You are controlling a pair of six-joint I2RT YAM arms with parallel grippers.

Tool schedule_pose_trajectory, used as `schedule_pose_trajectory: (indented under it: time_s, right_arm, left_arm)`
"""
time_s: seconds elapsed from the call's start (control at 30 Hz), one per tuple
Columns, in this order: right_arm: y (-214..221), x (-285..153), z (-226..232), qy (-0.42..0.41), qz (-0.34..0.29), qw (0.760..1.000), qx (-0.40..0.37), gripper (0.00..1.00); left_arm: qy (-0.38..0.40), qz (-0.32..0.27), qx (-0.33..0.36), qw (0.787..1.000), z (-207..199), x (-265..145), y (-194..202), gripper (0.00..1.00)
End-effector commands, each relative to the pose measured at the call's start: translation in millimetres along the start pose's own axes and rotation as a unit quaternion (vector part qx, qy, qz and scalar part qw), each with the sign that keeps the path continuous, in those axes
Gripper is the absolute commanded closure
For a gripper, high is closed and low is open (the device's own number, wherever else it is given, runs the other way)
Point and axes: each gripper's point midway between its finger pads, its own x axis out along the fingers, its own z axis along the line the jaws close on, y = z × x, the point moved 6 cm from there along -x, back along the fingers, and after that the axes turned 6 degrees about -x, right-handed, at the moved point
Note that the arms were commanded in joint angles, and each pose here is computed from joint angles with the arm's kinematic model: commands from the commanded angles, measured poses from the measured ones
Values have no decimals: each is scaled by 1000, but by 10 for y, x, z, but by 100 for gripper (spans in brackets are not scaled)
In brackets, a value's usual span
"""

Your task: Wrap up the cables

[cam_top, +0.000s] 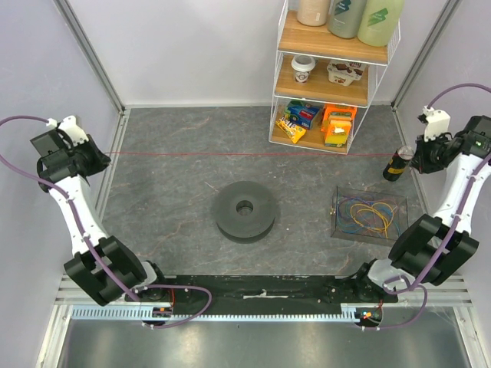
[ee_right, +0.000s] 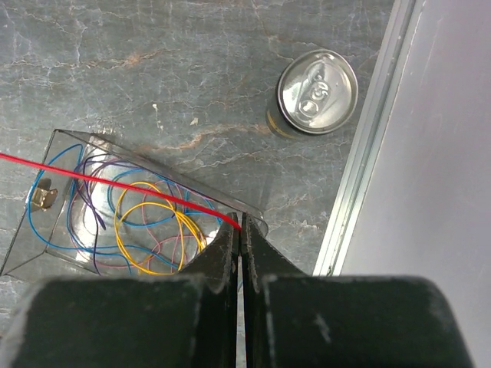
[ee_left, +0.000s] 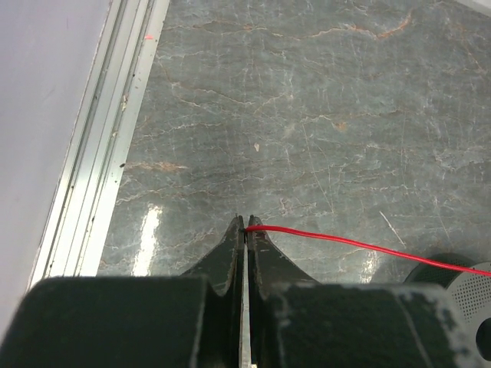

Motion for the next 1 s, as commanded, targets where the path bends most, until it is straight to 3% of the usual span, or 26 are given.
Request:
schedule_pose_trajectory:
  time_s: [0.0,0.27,0.33,0.47,0.5,0.57,0.8,0.97]
  right_arm:
    - [-138,-65,46,10,-13,999,-45,100]
    - [-233,-15,522,-69,0,992,-103,98]
    - [-278,5,590,-74,1,991,-108,84]
    - [-275,51,604,-81,13,987,-136,30]
    - [-267,52,610,-86,17,986,-143,21]
    - [-263,13,672,-112,20,981,-159,12]
    - [-623,-207,1214,-197,-75,957,-201,8]
    - [-1130,-344,1759,-291,-187,924,-162,12]
  left_arm:
    - [23,-55,37,997,-154,-158,-258,98]
    - [109,-65,118,985,-836,-325,-184,99]
    - [136,-67,140,978,-1073,-364,-165,98]
    - [181,-82,196,960,-1491,-488,-139,98]
    - [195,-83,212,954,-1598,-517,-127,98]
    - [213,-86,243,942,-1771,-577,-107,98]
    - [296,-76,328,894,-2334,-753,99,98]
    - [350,-57,359,863,-2664,-864,286,99]
